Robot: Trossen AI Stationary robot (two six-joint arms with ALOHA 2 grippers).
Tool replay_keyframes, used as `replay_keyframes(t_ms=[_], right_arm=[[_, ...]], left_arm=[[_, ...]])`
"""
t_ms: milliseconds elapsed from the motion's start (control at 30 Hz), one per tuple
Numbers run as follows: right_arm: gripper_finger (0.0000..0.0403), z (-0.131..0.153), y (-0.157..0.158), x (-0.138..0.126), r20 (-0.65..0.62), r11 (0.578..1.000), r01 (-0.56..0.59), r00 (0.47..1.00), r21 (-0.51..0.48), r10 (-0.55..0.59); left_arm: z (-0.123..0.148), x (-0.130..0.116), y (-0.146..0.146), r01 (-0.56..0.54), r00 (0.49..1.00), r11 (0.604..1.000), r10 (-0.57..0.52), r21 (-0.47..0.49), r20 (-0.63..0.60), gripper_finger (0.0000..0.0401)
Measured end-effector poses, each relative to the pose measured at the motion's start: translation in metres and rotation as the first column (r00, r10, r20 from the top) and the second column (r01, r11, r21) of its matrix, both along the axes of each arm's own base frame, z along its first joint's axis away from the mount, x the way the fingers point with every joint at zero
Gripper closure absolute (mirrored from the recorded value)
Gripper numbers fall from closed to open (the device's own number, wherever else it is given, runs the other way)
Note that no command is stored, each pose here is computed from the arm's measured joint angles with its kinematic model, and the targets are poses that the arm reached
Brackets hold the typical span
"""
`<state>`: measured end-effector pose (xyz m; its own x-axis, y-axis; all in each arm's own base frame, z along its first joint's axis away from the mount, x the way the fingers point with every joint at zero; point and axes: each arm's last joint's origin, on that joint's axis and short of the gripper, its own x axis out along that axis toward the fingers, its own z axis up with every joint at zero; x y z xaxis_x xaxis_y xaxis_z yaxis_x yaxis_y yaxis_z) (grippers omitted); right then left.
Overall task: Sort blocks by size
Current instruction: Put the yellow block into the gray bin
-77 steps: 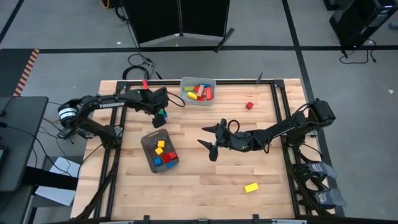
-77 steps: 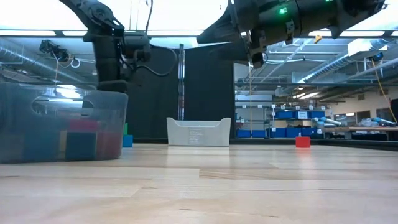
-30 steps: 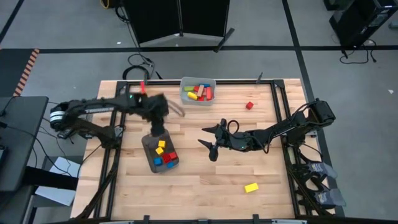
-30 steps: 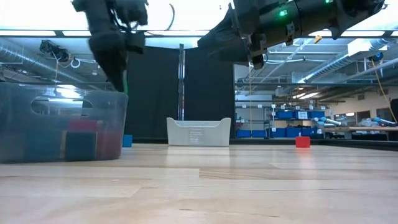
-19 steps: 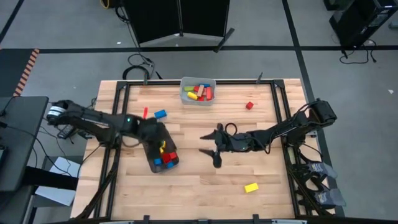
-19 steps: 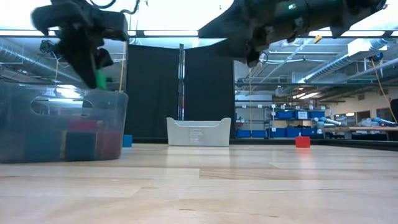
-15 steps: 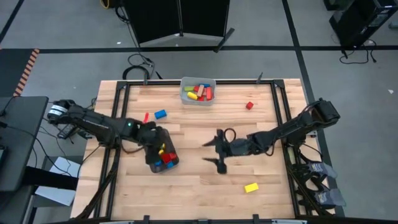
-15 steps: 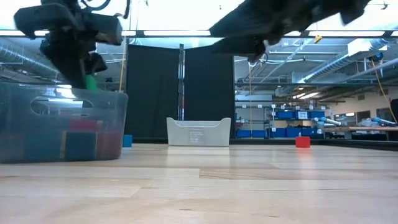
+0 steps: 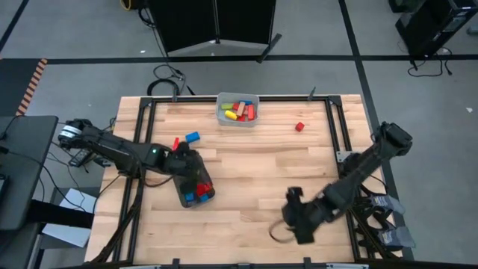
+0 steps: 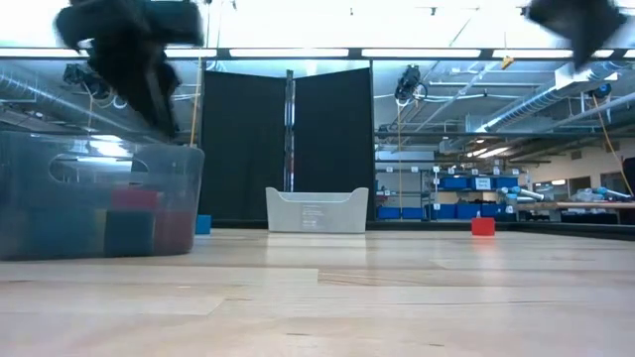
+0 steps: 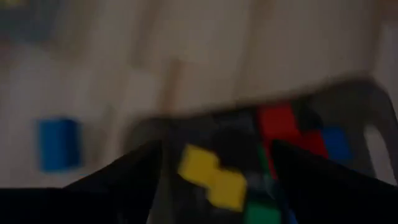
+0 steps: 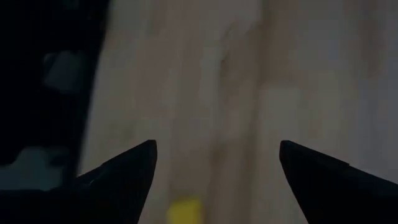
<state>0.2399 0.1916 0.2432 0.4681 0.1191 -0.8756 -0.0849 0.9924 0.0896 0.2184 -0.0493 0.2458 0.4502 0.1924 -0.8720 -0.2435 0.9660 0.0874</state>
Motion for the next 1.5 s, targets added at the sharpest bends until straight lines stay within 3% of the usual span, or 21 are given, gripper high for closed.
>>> replay_keyframes(t_ms=[100,333,733,867,1000,1133,1167,1233,1333,1500], right_arm=[[0.0052,-0.012,0.016,-0.021,-0.054,0.999,0.019,0.998,0.033,-0.018],[0.0055,-0.037,0.032,-0.053,-0.112,0.992,0.113,0.988,0.057,-0.106],[0.0057,-0.09,0.033,-0.046,-0.235,0.983,0.121,0.96,-0.14,-0.152],[0.0085,-0.104,0.034,-0.04,-0.295,0.985,0.11,0.945,-0.13,-0.144],[0.0151,-0.111,0.038,-0.037,-0.318,0.989,0.088,0.94,-0.115,-0.121],[0.0258,-0.106,0.037,-0.032,-0.304,0.993,0.053,0.949,-0.105,-0.082],[0.0267,-0.103,0.036,-0.03,-0.291,0.993,0.033,0.955,-0.116,-0.066],[0.0263,-0.094,0.031,-0.02,-0.226,0.99,0.004,0.974,-0.143,-0.036],[0.0263,-0.07,0.019,0.003,-0.097,0.986,-0.004,0.995,-0.164,-0.013],[0.0263,-0.04,-0.025,0.051,0.046,0.942,0.019,0.999,-0.335,-0.004]], left_arm=[[0.014,0.006,0.01,-0.03,0.999,0.996,0.026,0.087,0.047,0.0084],[0.018,0.008,0.054,-0.123,0.992,0.981,0.124,0.152,0.005,0.008],[0.018,-0.003,0.127,-0.251,0.963,0.944,0.267,0.216,-0.046,0.008],[0.019,-0.008,0.146,-0.273,0.959,0.943,0.283,0.189,-0.031,0.008],[0.019,-0.014,0.159,-0.307,0.947,0.931,0.32,0.199,-0.035,0.008],[0.019,-0.02,0.17,-0.32,0.942,0.929,0.333,0.187,-0.044,0.008],[0.019,-0.022,0.172,-0.312,0.945,0.937,0.323,0.16,-0.045,0.008],[0.018,-0.025,0.178,-0.29,0.955,0.952,0.294,0.098,-0.037,0.0083],[0.017,-0.029,0.187,-0.29,0.955,0.953,0.293,0.086,-0.031,0.0095],[0.014,-0.034,0.2,-0.289,0.956,0.956,0.291,0.054,-0.028,0.0117]])
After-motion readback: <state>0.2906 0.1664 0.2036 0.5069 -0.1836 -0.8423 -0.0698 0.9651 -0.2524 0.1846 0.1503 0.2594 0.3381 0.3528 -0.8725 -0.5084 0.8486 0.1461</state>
